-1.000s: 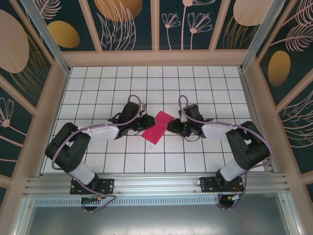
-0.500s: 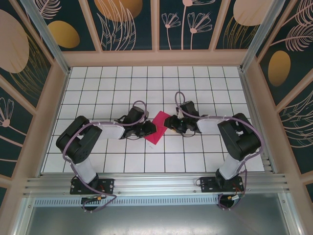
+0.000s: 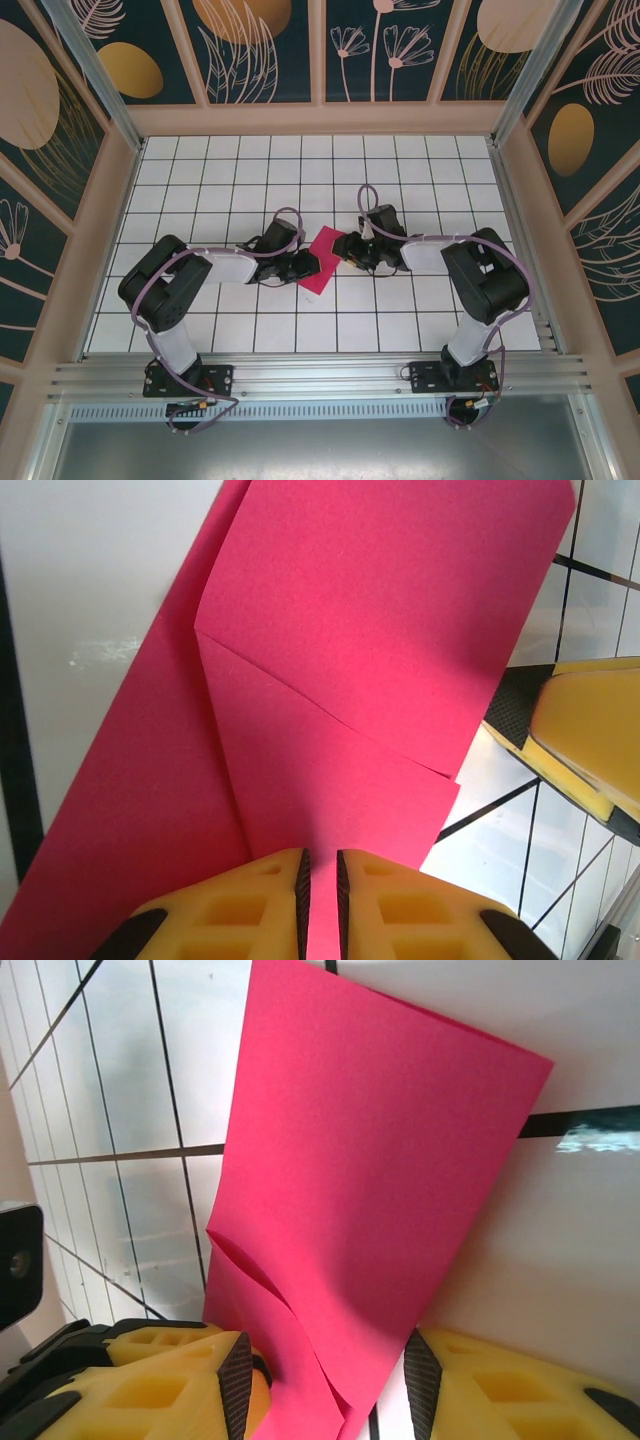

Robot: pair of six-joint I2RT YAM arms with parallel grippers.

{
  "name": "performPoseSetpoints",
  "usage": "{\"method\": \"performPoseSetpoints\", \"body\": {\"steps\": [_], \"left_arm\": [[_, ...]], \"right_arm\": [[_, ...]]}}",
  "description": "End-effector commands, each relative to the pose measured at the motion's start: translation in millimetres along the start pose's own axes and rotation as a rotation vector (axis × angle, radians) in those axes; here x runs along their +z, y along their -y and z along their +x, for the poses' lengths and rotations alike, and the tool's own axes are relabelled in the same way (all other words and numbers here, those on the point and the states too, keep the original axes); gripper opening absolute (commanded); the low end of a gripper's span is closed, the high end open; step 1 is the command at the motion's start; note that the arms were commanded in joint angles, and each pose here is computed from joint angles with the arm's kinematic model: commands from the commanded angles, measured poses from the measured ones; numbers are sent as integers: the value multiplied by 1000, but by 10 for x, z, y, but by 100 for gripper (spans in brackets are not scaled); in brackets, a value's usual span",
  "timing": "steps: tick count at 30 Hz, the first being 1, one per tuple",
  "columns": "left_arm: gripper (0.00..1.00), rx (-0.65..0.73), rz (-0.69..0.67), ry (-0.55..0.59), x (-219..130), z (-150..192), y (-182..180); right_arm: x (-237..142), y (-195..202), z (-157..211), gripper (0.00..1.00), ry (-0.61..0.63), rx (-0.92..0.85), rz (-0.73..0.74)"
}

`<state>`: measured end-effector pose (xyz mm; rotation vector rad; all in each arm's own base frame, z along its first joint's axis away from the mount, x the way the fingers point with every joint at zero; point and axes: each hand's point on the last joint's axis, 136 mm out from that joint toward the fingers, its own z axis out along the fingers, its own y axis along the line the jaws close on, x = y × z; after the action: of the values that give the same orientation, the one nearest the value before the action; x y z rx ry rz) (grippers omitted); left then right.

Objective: Fold a paper plane with a square sheet of paper (pick it up from the middle)
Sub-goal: Turn over the paper at the center of the table.

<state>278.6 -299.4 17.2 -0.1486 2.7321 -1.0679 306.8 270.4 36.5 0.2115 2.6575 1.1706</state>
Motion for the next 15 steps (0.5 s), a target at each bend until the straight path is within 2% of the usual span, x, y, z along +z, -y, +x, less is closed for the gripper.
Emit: {"method": "performPoseSetpoints", "body": {"steps": [1, 10, 15], "left_arm": [[19, 8, -30, -6, 24, 15, -43], [19, -11, -12, 31, -22, -24, -8], [19, -30, -2, 48, -44, -28, -9]], "right_arm": [[32, -117, 4, 47, -14, -13, -75], [29, -169, 178, 46, -45, -38, -143], [59, -222, 296, 42, -61, -64, -179]]}}
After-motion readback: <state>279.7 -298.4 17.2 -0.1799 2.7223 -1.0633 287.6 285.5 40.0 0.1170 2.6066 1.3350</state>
